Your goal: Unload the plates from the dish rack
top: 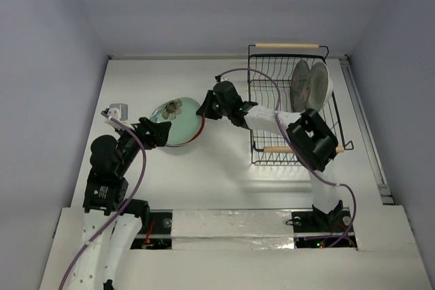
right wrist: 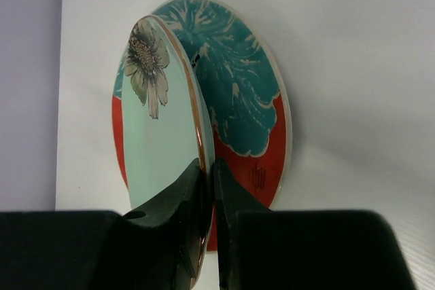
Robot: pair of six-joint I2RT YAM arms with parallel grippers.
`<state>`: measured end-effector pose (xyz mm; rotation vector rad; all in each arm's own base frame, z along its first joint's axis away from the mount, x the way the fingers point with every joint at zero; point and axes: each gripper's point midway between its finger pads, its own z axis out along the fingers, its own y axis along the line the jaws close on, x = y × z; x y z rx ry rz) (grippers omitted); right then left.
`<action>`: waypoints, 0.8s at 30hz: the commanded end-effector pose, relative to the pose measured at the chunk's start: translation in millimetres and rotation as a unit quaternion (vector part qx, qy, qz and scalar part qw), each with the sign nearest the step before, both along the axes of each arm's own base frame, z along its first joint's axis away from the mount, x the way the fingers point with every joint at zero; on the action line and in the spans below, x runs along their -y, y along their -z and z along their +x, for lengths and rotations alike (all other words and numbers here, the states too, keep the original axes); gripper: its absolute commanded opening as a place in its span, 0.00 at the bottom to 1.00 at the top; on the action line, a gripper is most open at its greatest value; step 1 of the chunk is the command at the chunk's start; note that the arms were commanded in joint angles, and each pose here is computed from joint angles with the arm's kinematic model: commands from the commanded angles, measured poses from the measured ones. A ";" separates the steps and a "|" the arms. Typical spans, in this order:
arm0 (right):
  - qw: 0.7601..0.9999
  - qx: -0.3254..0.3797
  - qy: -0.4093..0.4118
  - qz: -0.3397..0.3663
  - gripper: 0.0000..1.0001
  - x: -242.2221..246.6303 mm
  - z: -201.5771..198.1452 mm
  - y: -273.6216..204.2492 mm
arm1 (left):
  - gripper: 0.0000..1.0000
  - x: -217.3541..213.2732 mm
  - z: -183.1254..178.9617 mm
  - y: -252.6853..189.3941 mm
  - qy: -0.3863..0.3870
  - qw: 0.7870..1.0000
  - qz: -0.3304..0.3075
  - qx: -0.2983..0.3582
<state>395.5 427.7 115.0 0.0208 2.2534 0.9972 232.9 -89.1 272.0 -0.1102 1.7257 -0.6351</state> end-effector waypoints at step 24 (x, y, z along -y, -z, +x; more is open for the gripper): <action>0.987 0.134 0.046 -0.082 0.98 15.1 -3.5 -74.3 | 0.77 0.0 5.7 -2.8 0.001 1.000 0.004 0.017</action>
